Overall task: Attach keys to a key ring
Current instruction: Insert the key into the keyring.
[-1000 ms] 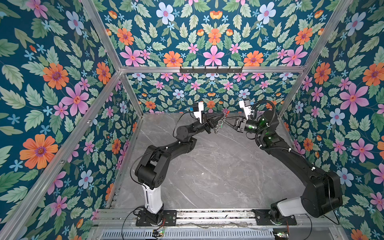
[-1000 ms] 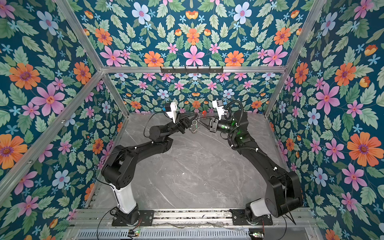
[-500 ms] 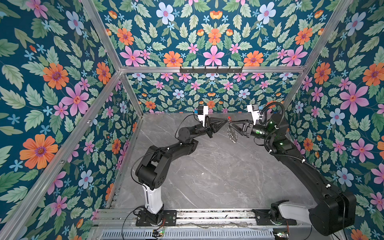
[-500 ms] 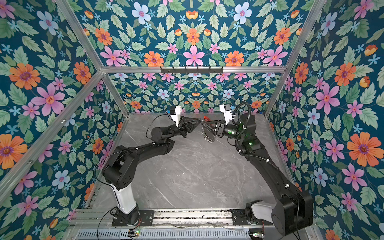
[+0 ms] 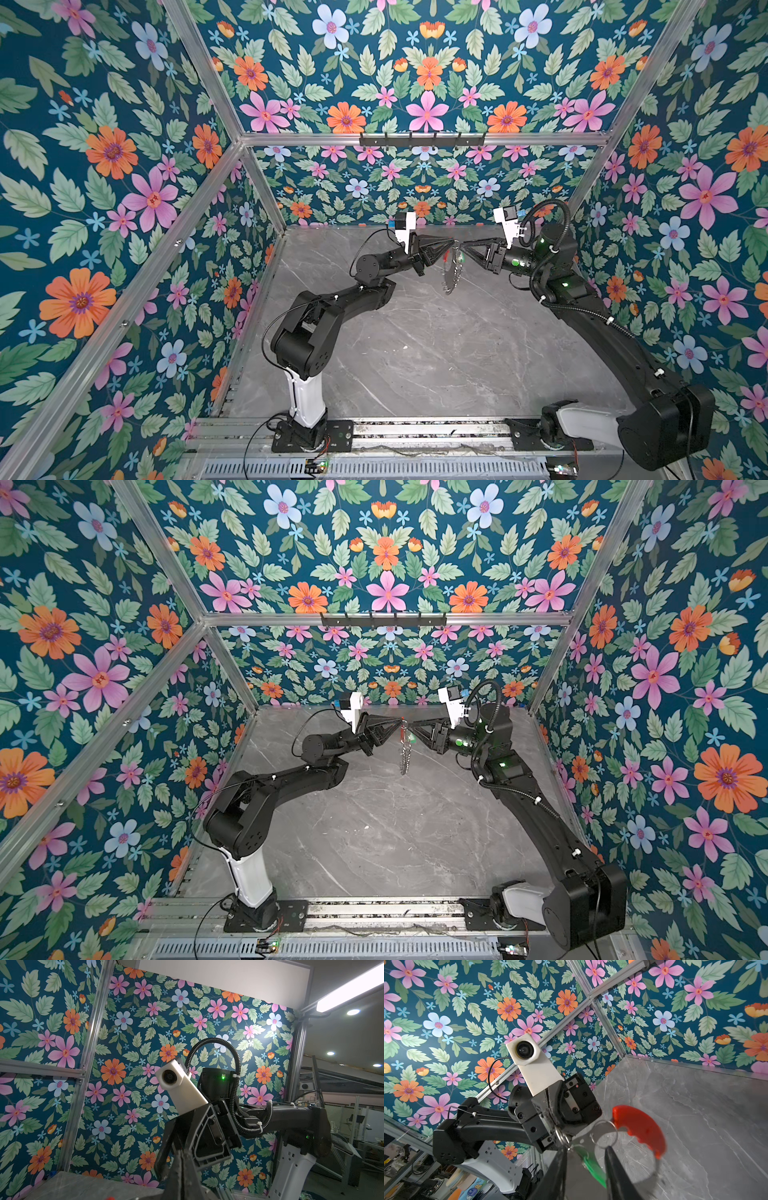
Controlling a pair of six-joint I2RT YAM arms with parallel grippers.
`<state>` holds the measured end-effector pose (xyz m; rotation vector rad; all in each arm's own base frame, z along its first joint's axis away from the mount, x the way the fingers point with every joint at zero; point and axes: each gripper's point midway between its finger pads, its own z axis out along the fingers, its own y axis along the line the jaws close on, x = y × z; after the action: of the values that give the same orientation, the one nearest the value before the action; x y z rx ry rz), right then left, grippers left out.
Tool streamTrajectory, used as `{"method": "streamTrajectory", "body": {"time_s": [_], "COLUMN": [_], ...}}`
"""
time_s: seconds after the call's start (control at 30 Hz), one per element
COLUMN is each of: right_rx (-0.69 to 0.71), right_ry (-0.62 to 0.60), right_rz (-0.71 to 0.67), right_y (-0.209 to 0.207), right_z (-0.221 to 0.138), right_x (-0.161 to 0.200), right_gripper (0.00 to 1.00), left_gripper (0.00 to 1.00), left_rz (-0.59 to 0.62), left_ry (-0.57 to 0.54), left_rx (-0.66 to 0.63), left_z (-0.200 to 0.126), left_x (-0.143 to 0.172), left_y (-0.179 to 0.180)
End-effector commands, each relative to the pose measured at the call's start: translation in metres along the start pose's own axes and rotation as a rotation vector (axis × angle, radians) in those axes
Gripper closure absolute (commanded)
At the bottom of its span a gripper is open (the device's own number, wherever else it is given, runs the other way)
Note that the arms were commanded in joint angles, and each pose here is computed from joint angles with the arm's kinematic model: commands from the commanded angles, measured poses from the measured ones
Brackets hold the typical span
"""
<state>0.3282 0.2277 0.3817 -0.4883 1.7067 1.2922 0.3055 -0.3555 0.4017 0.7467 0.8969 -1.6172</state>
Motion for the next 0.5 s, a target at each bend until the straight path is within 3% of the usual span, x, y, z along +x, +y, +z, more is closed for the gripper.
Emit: {"method": "streamTrajectory", "body": {"time_s": [0.0, 0.13, 0.47], "right_rx": [-0.050, -0.070, -0.104], "right_ry": [-0.020, -0.021, -0.005], "right_rz": [-0.015, -0.006, 0.004], "right_y": [0.0091, 0.0102, 0.0132], "right_z": [0.0023, 0.0044, 0.0109], "right_x": [-0.0096, -0.0109, -0.0095], "right_gripper": [0.77, 0.82, 0.83], "left_gripper": [1.00, 1.00, 1.00], "left_rz": [0.048, 0.051, 0.044], "left_ry": [-0.020, -0.020, -0.022], "left_rx": [0.042, 0.045, 0.048], "left_z": [0.0013, 0.0015, 0.0031], "left_x": [-0.0083, -0.0088, -0.0097], "left_y": [-0.0121, -0.0127, -0.0117]}}
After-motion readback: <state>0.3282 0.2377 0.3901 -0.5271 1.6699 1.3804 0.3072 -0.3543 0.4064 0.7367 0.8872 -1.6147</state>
